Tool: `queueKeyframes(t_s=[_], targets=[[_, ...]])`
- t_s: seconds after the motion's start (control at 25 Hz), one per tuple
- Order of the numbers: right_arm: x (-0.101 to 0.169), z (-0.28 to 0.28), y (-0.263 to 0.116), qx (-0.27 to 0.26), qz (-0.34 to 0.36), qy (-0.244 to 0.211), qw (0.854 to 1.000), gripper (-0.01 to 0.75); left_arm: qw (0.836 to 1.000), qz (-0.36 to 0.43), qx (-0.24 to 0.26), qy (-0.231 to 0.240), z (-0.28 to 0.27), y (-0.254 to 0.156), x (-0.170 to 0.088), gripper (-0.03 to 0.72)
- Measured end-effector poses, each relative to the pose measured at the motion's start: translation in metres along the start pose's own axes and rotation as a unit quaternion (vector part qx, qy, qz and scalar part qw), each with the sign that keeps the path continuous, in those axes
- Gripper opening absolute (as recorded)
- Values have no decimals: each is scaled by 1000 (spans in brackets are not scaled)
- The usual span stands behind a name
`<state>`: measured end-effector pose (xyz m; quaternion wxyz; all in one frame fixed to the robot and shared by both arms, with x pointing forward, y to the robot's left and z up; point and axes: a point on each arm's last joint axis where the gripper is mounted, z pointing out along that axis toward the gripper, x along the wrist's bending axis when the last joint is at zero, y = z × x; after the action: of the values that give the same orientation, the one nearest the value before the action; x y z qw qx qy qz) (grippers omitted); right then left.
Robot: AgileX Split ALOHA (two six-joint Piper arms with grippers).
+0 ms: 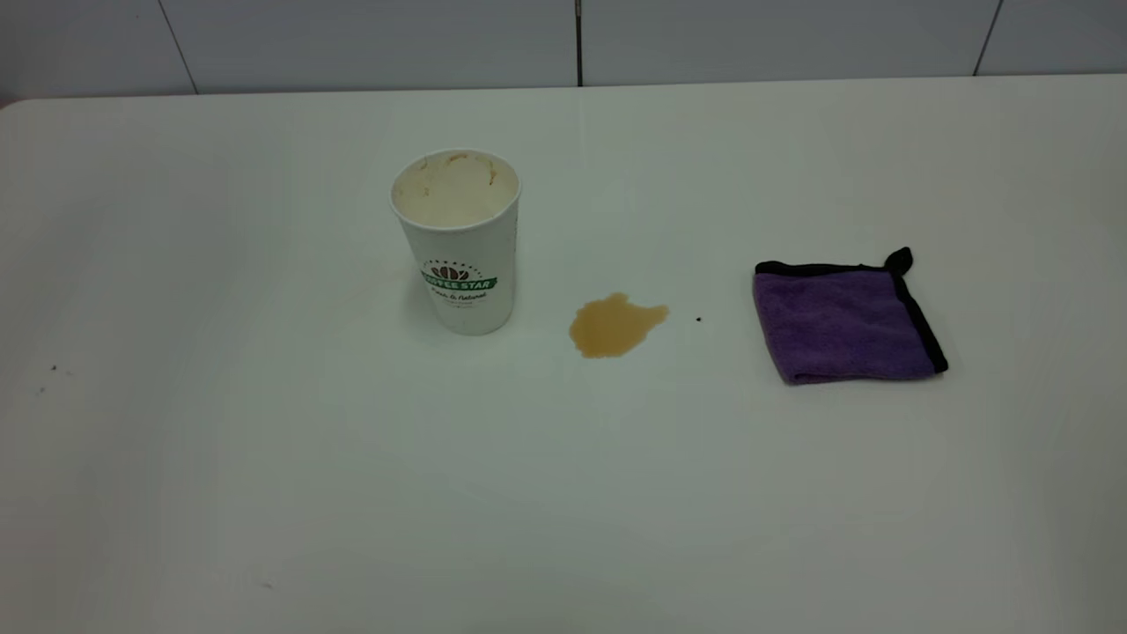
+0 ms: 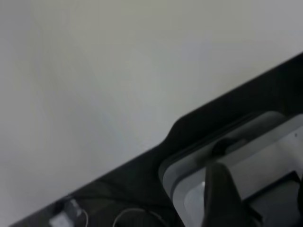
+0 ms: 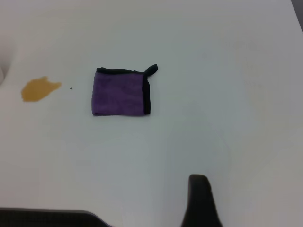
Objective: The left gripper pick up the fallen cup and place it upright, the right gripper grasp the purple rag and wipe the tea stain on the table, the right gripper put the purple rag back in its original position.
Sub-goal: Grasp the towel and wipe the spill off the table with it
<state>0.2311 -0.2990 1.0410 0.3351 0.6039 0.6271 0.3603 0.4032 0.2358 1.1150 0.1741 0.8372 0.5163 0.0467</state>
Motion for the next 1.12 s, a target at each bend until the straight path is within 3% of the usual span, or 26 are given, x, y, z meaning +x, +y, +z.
queueKeyframes(t_s=[0.2,0.48,0.84,1.12], targets=[[0,0,0,0,0,0,1000,576,998,-8,58,-1,35,-71,-3,427],[0,0,0,0,0,0,1000,576,997,-33,34,61,56,-128,3,427],[0,0,0,0,0,0,1000,576,991,-42,-92,93,33,-159,-2,427],[0,0,0,0,0,0,1000,576,964,-96,-205,140,18,-189,-8,427]])
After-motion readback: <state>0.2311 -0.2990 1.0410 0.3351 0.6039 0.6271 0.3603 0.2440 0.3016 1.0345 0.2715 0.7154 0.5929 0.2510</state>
